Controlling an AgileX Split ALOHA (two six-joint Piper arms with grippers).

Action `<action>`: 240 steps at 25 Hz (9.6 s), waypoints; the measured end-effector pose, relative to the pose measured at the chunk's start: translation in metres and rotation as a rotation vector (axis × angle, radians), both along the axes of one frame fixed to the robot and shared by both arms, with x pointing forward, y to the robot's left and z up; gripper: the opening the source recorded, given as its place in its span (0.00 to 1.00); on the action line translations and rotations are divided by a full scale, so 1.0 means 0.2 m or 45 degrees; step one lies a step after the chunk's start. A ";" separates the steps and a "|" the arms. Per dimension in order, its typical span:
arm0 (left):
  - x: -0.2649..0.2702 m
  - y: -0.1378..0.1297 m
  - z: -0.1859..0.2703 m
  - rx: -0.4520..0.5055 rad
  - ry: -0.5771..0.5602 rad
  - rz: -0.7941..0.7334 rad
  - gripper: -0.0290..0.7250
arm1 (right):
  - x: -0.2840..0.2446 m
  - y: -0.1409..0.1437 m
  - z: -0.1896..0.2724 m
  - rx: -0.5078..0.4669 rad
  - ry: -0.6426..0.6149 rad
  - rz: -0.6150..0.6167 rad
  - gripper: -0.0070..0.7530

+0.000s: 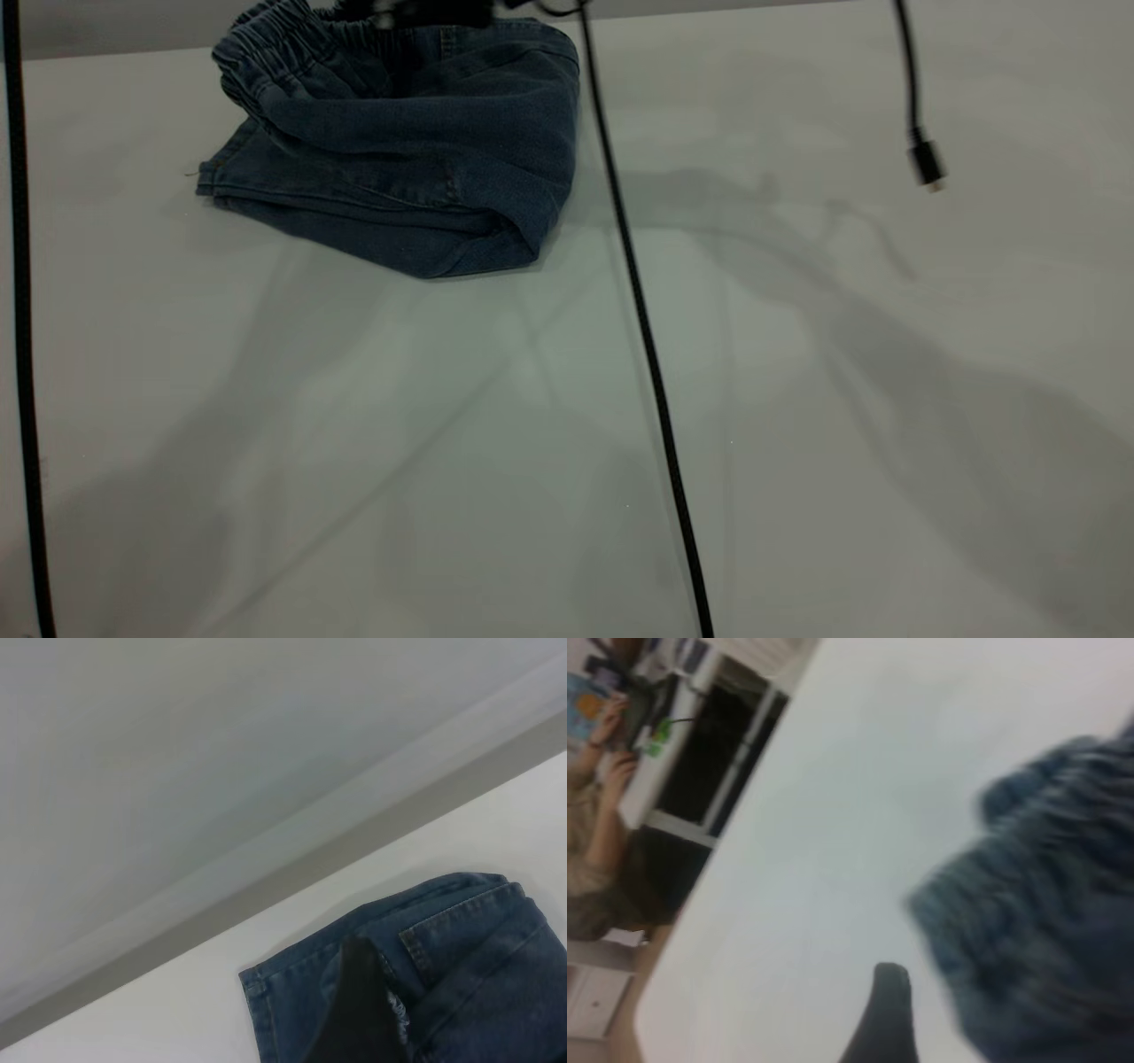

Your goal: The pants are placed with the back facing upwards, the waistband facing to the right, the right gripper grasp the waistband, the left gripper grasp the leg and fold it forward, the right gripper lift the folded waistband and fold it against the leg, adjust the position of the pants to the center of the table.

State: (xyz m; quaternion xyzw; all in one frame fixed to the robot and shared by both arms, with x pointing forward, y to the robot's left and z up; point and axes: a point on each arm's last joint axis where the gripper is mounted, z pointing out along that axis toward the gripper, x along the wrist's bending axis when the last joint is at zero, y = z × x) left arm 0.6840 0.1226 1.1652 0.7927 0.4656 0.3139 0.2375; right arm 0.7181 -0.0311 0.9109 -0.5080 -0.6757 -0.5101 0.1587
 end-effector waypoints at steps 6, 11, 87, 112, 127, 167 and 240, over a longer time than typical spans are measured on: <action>0.00 0.00 0.00 0.002 0.000 -0.002 0.73 | 0.13 -0.33 -0.05 -0.150 0.041 -0.127 0.78; 0.00 0.00 0.00 0.002 0.000 -0.002 0.73 | 0.19 -0.64 -0.06 -0.338 0.067 -0.183 0.78; 0.38 0.20 -1.27 -0.073 0.745 0.101 0.73 | -0.47 -1.24 1.49 -1.072 -0.332 -0.448 0.78; 0.32 0.03 -1.62 0.093 0.868 -0.060 0.73 | -0.47 -1.24 1.49 -1.071 -0.332 -0.447 0.78; 0.12 -0.41 -1.53 0.006 0.898 -0.143 0.73 | -0.47 -1.24 1.49 -1.066 -0.341 -0.453 0.78; 0.12 -0.41 -1.66 0.306 0.842 -0.682 0.70 | -0.46 -1.24 1.50 -1.063 -0.347 -0.455 0.78; 0.09 -0.45 -1.62 0.281 0.848 -0.570 0.65 | -0.46 -1.24 1.50 -1.058 -0.348 -0.454 0.78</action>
